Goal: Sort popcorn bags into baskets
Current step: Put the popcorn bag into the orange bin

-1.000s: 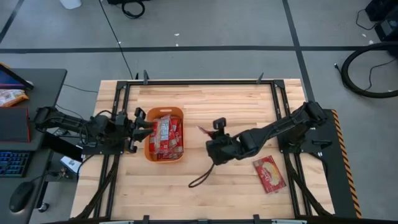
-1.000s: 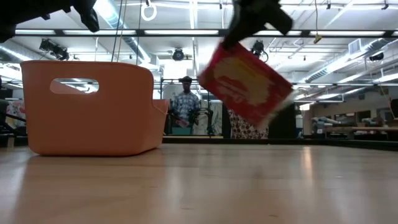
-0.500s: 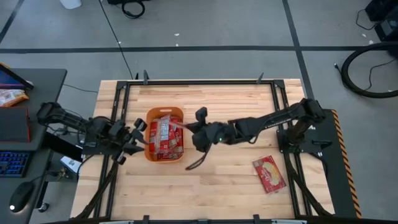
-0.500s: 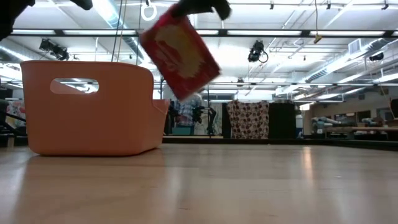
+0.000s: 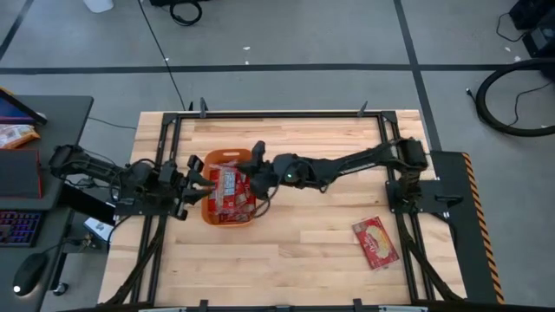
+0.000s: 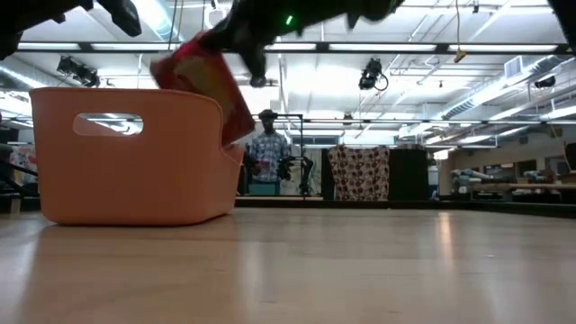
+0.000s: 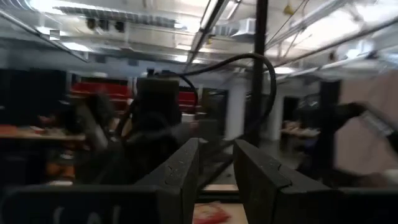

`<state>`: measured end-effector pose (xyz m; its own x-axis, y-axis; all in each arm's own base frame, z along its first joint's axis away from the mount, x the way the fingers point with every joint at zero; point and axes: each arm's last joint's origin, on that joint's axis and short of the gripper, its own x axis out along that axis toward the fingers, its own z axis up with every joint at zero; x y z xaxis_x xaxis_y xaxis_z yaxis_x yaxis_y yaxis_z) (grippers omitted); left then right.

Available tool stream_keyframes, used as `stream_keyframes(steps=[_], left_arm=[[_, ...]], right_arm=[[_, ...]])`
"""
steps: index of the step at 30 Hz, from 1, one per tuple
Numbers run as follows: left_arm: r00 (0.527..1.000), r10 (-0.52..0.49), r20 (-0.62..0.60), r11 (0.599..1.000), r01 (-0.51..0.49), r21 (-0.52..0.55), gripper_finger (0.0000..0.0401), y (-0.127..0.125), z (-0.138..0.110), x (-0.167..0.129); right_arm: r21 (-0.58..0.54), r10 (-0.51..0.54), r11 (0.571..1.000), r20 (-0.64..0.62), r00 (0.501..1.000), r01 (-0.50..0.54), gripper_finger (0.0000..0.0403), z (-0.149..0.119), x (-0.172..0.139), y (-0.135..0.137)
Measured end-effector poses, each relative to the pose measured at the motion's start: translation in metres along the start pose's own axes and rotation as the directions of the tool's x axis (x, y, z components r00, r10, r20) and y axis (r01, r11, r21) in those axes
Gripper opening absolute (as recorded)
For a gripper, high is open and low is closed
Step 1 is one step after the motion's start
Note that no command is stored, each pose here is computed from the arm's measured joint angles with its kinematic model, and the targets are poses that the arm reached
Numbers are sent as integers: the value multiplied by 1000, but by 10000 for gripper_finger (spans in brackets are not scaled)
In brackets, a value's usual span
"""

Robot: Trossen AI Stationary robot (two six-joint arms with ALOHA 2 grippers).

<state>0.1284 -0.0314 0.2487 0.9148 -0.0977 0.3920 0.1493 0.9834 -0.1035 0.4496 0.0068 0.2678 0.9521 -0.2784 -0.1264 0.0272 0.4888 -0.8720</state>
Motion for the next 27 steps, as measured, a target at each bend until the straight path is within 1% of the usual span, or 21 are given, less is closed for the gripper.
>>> stream_keyframes(steps=[3, 6, 8, 9, 11, 15, 16, 19, 23, 25, 27], left_arm=[[1000, 15, -4, 995, -14, 101, 105, 1, 0, 0], [1000, 15, -8, 991, -13, 130, 105, 1, -1, 0], [1000, 16, -5, 990, -15, 141, 105, 1, -1, 0], [1000, 16, -4, 989, -15, 148, 105, 1, 0, 0], [1000, 19, -1, 985, -19, 171, 105, 2, 0, 0], [1000, 26, 11, 980, -28, 196, 105, 2, 1, 0], [1000, 27, 12, 980, -29, 195, 105, 2, 1, 0], [999, 26, 21, 980, -30, 194, 105, 2, 2, 0], [999, 26, 34, 980, -32, 194, 105, 2, 3, 0], [999, 27, 36, 980, -33, 195, 105, 2, 3, 0], [999, 35, 40, 980, -42, 195, 105, 2, 4, 0]], right_arm=[[41, 30, 999, 52, 998, -32, 9, -17, 14, 7], [55, 65, 996, 96, 993, -71, 10, -27, 24, 18], [51, 81, 995, 149, 985, -89, 10, -25, 28, 28], [45, 105, 992, 168, 980, -114, 10, -23, 27, 31], [54, 139, 986, 253, 957, -158, 10, -19, 28, 37], [71, 245, 956, 334, 910, -283, 11, -16, 30, 57], [68, 279, 945, 336, 899, -319, 13, -16, 30, 64], [79, 331, 923, 333, 883, -376, 22, -19, 32, 77], [111, 422, 874, 306, 853, -472, 46, -23, 30, 86], [126, 431, 868, 289, 855, -480, 63, -24, 30, 86], [130, 425, 871, 284, 860, -474, 83, -24, 29, 84]])
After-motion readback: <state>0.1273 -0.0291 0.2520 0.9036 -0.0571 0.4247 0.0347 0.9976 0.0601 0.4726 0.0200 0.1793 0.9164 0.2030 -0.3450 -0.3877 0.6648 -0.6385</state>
